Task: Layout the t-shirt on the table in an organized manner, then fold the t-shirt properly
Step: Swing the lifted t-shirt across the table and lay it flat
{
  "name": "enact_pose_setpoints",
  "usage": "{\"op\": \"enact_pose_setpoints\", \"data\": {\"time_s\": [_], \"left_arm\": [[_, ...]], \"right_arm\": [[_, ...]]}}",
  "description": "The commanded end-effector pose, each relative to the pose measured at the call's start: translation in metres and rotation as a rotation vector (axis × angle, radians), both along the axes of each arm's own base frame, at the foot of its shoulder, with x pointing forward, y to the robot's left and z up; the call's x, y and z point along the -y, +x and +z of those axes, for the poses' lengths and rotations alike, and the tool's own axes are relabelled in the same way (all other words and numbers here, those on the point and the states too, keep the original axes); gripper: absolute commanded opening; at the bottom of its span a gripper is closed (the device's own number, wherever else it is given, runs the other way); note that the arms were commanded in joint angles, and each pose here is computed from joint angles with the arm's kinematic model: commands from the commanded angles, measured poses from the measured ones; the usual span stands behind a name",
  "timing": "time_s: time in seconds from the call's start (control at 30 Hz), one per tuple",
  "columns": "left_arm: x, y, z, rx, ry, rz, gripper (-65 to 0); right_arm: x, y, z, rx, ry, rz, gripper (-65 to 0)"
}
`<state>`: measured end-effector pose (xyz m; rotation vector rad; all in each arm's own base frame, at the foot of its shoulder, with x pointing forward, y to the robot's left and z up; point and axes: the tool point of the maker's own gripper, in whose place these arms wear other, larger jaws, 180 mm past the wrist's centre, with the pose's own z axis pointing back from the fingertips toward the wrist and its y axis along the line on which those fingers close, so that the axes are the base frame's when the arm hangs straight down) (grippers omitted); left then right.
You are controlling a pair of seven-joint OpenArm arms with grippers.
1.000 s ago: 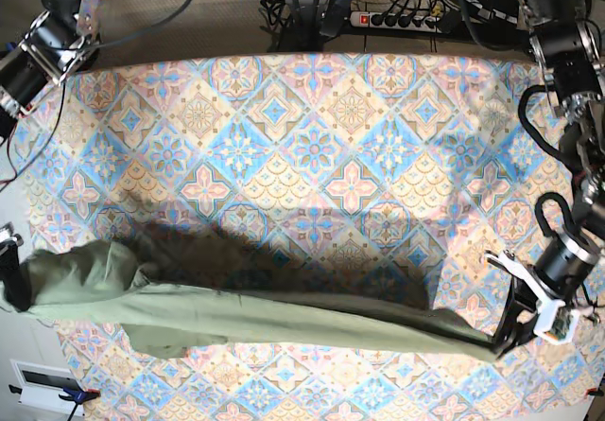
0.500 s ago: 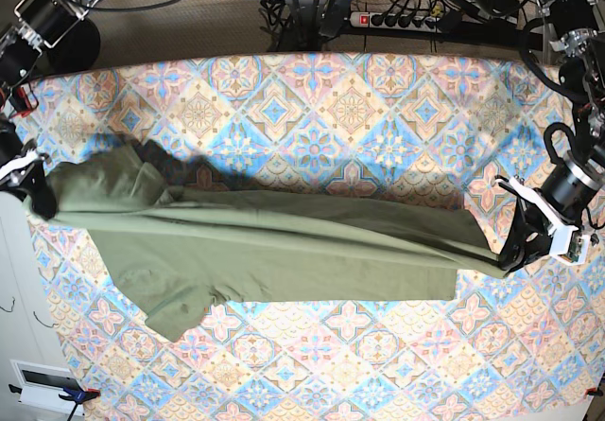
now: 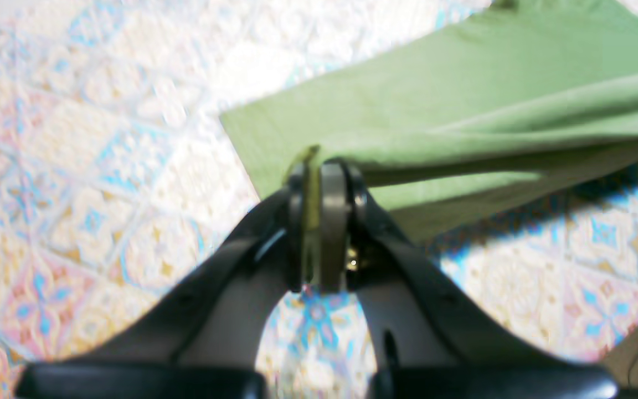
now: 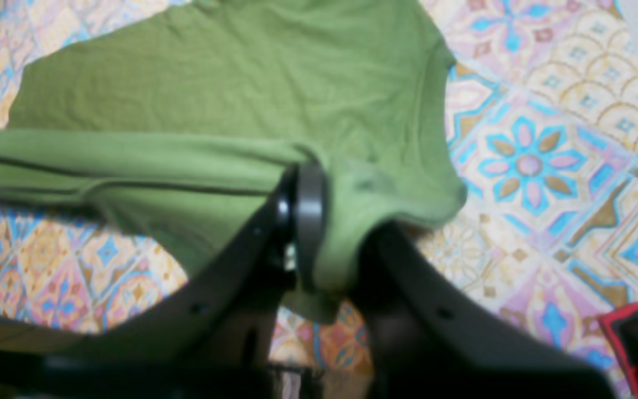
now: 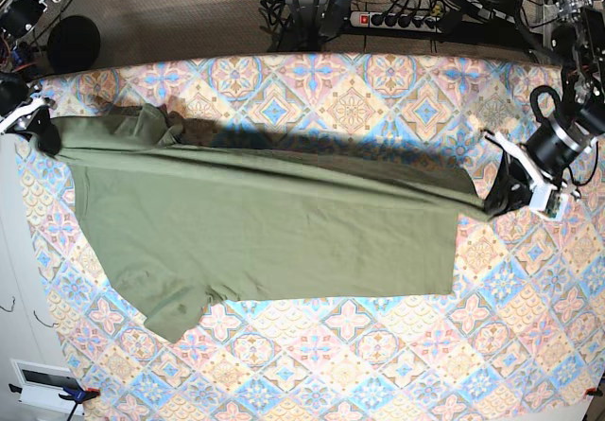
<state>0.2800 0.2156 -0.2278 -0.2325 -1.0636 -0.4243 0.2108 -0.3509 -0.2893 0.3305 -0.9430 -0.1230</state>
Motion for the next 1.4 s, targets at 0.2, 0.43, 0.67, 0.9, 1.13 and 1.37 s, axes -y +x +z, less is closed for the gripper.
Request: {"op": "enact_pose_setpoints", "data": {"time_s": [0.2,0.43,0.67,0.9,1.13,1.37], "left_arm": [[-0.009,-0.022,0.004,-0.027,-0.075,0.026,-65.0],[-0.019,-0.044,-0.012,-0.103,-0.073,0.060,-65.0],[-0.019,-0.072,-0.038,-0.216,-0.070,0.061,-65.0],[-0.020,-0.097,-0.055,-0.313,-0.048,0.054,-65.0],[-0.005,-0.112,-0.071,-0.393,-0.045,-0.015,-65.0],[-0.002,-0.127,-0.085,-0.464,-0.014,-0.035,-65.0]], "right_arm": [[0.003,-0.018,-0.002,-0.031,-0.019,0.000,-64.3],[0.002,-0.033,-0.011,-0.079,-0.017,0.000,-64.3],[0.002,-0.049,-0.021,-0.134,-0.017,0.002,-64.3],[-0.001,-0.062,-0.031,-0.208,-0.016,0.021,-64.3],[-0.004,-0.072,-0.038,-0.239,-0.005,0.020,-64.3],[-0.004,-0.087,-0.043,-0.283,-0.004,0.018,-64.3]]}}
